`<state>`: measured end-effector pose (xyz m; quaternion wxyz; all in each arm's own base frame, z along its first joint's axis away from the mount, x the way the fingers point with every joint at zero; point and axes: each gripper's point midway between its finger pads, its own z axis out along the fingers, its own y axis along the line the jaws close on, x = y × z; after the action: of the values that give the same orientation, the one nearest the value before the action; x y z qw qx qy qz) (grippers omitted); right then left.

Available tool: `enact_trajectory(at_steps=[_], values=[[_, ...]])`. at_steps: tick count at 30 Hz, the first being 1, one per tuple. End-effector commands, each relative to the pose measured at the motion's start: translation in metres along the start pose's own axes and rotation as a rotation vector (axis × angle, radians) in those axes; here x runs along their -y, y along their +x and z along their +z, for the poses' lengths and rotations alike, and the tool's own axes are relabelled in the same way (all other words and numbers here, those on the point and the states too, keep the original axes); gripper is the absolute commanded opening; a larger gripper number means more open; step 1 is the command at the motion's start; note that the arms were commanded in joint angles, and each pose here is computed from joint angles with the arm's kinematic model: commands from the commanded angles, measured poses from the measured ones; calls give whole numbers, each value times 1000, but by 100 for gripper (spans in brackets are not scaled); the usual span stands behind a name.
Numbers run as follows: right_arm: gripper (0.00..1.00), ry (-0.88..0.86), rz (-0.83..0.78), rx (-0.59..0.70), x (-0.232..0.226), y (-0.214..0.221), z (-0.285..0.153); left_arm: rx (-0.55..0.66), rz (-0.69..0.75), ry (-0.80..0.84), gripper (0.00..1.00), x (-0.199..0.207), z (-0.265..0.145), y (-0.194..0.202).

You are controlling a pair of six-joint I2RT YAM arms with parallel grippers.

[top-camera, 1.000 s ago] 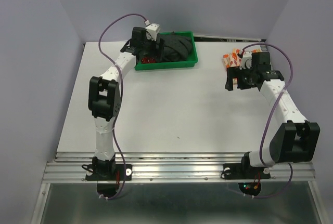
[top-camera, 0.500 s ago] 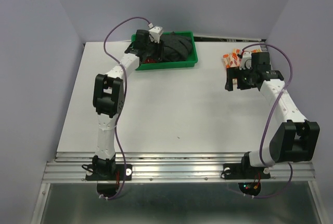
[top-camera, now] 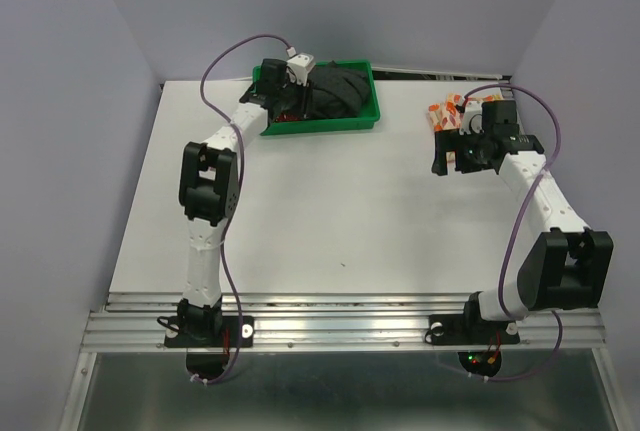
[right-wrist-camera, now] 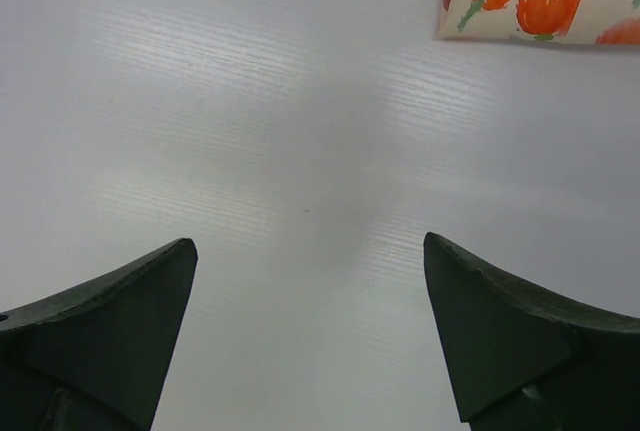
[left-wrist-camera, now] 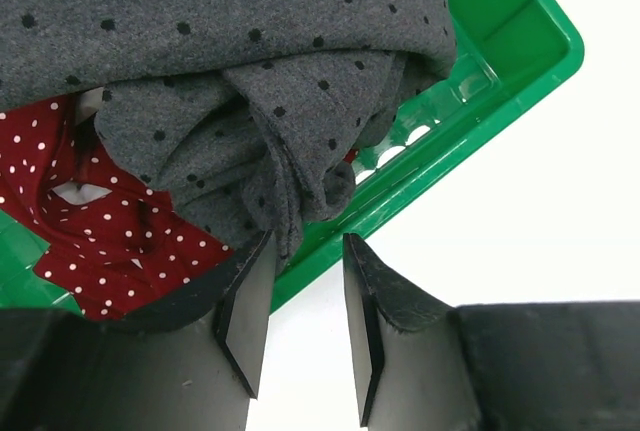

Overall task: Fold and stack the skirts
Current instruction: Grab the skirt from the pile

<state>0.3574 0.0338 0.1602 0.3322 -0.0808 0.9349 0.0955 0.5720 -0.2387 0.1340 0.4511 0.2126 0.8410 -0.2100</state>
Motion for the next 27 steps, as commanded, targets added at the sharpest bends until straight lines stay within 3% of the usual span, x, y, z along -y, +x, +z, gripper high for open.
enact_trajectory(at_steps=[1, 9, 13, 15, 16, 19, 22, 25, 27], values=[[100, 8, -23, 48, 2, -18, -5, 68, 49, -26, 44, -6, -6, -34], [100, 13, -21, 43, 3, -17, -3, 47, 46, -64, 40, -20, 13, -24], [100, 21, -21, 45, 4, -18, -4, 48, 48, -83, 28, -25, 19, -27], [100, 20, -22, 48, 4, -19, -5, 46, 47, -84, 15, -25, 18, -28], [100, 20, -23, 51, 4, -20, -5, 55, 46, -83, 0, -23, 16, -34], [100, 19, -21, 55, 3, -21, -6, 74, 52, -56, 0, -16, 6, -45], [100, 19, -25, 72, 3, -25, -10, 147, 72, -46, 0, -5, -20, -83], [100, 13, -24, 83, 1, -27, -13, 290, 119, -70, 0, 7, -70, -156], [100, 6, -25, 90, -1, -28, -14, 345, 133, -94, 0, 10, -94, -184]])
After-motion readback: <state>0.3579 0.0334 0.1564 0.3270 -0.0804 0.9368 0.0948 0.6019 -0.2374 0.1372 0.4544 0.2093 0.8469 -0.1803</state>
